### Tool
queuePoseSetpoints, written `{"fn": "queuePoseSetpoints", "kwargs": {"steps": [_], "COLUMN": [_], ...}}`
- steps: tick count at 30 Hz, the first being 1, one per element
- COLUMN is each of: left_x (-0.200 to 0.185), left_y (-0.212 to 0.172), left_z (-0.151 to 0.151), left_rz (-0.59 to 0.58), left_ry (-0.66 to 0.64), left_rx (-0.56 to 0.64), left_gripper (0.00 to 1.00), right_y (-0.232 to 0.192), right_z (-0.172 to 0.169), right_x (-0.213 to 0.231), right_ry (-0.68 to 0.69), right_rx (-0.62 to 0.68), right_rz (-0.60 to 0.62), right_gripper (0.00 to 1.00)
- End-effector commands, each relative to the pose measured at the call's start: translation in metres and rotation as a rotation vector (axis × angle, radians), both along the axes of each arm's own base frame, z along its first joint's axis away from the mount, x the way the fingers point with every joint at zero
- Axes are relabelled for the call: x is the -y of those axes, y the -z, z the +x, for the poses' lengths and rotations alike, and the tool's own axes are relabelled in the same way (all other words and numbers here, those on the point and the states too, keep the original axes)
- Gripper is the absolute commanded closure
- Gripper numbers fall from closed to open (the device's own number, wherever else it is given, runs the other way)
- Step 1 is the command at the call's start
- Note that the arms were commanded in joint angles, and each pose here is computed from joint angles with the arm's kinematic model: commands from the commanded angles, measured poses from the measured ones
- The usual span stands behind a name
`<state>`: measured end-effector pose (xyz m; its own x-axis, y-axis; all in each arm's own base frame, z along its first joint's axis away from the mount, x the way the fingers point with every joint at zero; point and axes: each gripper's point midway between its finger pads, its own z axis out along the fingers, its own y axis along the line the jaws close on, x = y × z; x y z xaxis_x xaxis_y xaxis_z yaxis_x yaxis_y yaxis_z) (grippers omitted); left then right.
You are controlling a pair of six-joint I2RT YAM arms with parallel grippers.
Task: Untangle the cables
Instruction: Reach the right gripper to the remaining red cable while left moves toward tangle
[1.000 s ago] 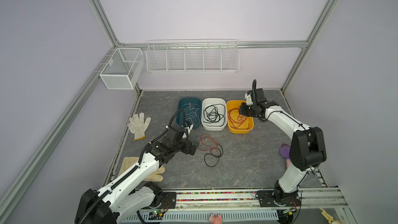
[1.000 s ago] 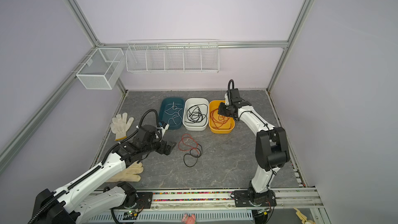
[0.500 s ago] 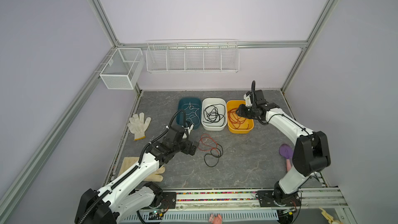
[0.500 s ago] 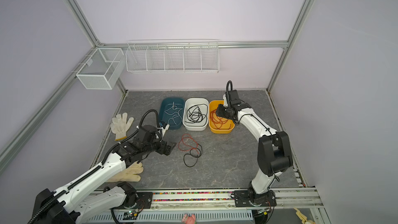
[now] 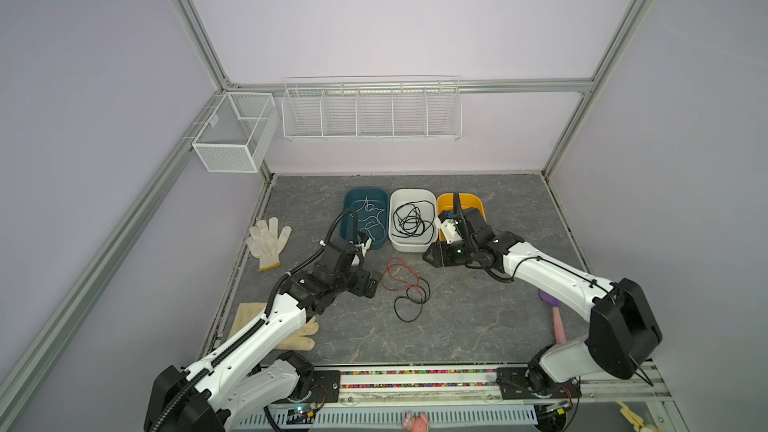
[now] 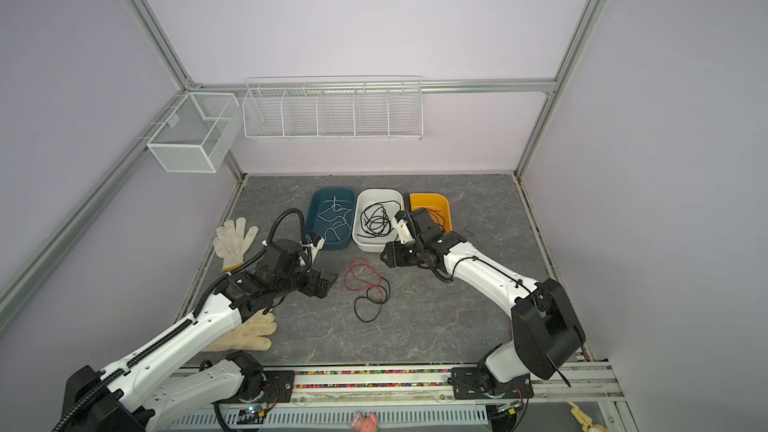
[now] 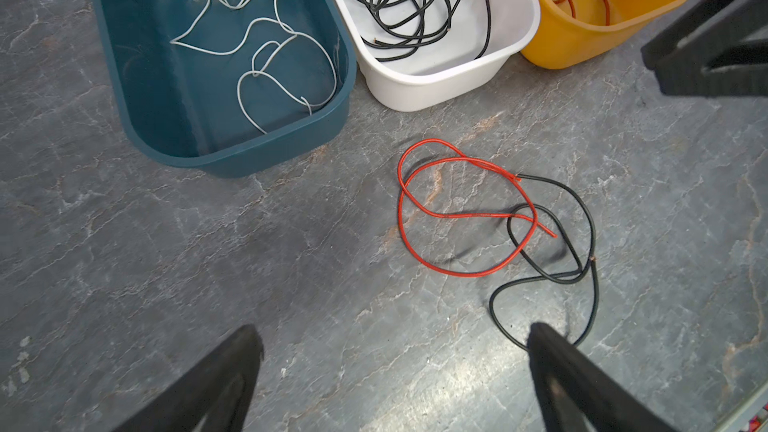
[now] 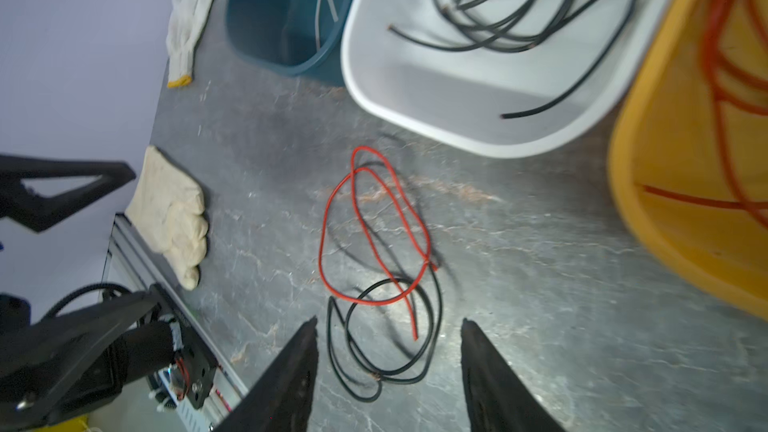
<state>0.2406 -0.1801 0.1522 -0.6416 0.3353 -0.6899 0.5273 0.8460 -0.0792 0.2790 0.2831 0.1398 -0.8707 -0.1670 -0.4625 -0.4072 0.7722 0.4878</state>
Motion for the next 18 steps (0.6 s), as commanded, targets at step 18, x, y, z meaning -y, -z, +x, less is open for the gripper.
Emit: {"fn": "queuePoseSetpoints", "kwargs": {"steps": [18], "left_x": [0.039], "left_y": [0.0], "left_z": [-0.048], "left_rz": [0.023], "left_ry": [0.389], "left_rx": [0.124], "left_gripper": [0.01], "right_y": [0.074], "right_z": [0.014], "right_x": [-0.044], "right_ry": [-0.157], "right_rx": [-0.009], "right_rz": [-0.16], "right_gripper": [0.47]}}
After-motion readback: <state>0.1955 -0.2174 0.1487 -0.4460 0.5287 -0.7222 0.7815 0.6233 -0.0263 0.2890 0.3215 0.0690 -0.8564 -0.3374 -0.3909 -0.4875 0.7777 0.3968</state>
